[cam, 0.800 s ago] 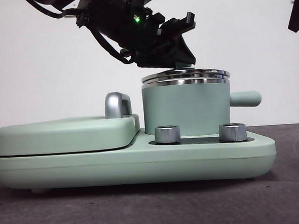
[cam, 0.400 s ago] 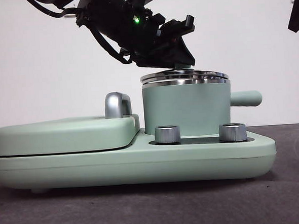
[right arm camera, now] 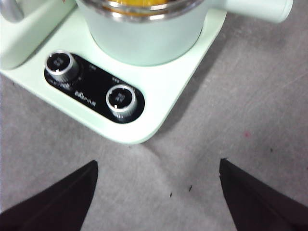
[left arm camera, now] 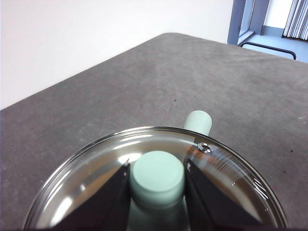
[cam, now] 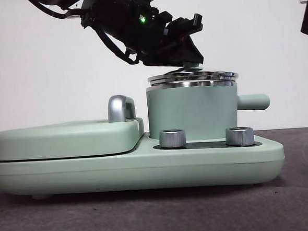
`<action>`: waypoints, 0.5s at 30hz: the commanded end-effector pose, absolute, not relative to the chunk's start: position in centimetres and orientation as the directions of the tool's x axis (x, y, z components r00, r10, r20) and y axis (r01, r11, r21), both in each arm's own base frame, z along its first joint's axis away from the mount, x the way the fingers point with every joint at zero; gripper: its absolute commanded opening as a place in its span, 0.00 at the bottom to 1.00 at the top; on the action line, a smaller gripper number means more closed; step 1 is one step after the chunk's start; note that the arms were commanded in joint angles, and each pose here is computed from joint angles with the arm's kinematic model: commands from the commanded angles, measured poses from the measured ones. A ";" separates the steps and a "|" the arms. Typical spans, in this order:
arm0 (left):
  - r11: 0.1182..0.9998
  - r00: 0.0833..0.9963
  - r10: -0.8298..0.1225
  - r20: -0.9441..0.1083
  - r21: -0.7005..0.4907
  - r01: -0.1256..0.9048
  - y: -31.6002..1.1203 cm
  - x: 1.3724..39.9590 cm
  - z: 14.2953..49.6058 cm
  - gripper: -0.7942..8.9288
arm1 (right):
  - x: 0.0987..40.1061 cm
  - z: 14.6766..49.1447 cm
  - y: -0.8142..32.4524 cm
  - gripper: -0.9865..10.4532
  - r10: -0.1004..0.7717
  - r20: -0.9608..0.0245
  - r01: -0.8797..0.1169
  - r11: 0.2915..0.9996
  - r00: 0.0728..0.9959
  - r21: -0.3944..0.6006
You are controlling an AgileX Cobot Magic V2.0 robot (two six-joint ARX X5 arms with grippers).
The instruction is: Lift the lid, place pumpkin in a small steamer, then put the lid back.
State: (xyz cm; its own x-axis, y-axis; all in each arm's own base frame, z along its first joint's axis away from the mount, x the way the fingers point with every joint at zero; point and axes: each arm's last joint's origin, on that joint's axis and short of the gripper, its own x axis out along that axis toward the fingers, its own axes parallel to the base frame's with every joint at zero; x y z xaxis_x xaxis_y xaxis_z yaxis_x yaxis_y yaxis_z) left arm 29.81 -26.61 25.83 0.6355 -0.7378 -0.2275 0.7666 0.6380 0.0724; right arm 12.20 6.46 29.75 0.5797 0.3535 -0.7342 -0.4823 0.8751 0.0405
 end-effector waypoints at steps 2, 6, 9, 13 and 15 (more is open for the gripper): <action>0.625 0.629 -0.752 -0.200 0.089 0.776 -27.2 29.9 26.2 0.09 | 12.1 29.6 6.5 0.43 0.345 -0.750 -0.476 0.878 0.565 0.045; 0.624 0.626 -0.749 -0.215 0.085 0.776 -27.2 29.9 25.9 0.09 | 12.1 29.6 6.4 0.43 0.340 -0.759 -0.475 0.879 0.555 0.046; 0.624 0.625 -0.749 -0.221 0.084 0.777 -27.1 29.8 25.7 0.09 | 12.1 29.6 6.4 0.43 0.340 -0.759 -0.474 0.879 0.555 0.046; 0.623 0.623 -0.747 -0.232 0.082 0.778 -27.1 29.7 25.4 0.09 | 12.1 29.6 6.5 0.43 0.340 -0.758 -0.472 0.880 0.556 0.049; 0.623 0.623 -0.747 -0.234 0.081 0.778 -27.1 29.7 25.3 0.09 | 12.1 29.6 6.5 0.43 0.340 -0.758 -0.470 0.881 0.556 0.051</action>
